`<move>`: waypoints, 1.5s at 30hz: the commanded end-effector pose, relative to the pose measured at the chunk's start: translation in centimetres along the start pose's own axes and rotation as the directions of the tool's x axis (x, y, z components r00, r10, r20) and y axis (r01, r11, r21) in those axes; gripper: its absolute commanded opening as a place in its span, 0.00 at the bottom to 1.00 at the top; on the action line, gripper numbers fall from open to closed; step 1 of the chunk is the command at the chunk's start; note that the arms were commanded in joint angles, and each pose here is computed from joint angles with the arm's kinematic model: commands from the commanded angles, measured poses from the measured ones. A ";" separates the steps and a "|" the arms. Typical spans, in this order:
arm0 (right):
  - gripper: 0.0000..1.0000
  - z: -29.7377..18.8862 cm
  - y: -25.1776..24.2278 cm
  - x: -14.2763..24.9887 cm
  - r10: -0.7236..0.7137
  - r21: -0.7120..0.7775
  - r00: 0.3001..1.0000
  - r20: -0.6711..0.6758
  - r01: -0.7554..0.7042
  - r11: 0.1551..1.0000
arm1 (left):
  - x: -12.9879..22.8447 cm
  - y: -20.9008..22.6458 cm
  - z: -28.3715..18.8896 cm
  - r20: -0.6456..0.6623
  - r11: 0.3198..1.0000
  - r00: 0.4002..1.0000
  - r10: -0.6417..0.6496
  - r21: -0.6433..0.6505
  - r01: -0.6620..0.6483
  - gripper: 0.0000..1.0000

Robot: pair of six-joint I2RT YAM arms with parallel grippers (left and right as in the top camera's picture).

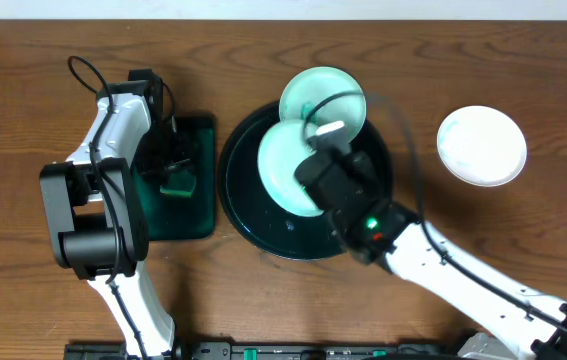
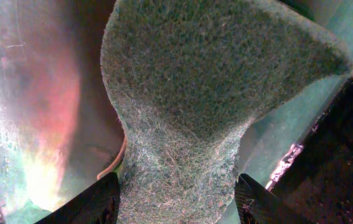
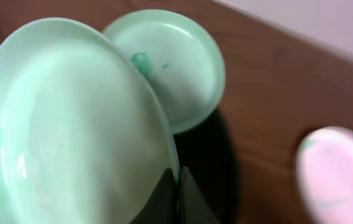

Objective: Clean dirty plates on tray and stack at the side
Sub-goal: 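Carry the plate right and lower it onto the cleaned plate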

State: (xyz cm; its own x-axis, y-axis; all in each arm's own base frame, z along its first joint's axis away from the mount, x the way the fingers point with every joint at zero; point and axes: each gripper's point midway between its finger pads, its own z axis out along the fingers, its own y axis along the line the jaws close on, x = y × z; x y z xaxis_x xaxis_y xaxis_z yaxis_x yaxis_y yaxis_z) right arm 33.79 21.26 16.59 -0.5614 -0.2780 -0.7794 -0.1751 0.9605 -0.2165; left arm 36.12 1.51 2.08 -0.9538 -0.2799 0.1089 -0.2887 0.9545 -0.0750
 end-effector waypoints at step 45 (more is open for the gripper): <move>0.33 7.8 -33.5 18.0 0.938 0.474 0.310 -0.156 -0.809 0.347 | 0.3 0.1 -0.2 -0.002 1.000 1.000 -0.006 -0.006 0.006 0.60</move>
State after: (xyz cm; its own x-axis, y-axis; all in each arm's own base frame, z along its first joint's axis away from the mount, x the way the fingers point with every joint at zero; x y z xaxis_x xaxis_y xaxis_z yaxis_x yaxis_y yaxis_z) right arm 34.79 -16.36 4.78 -0.4663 0.8054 -0.3660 0.8002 0.5604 0.2136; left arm 36.11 1.51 2.08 -0.9538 -0.2799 0.1093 -0.2887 0.9545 -0.0749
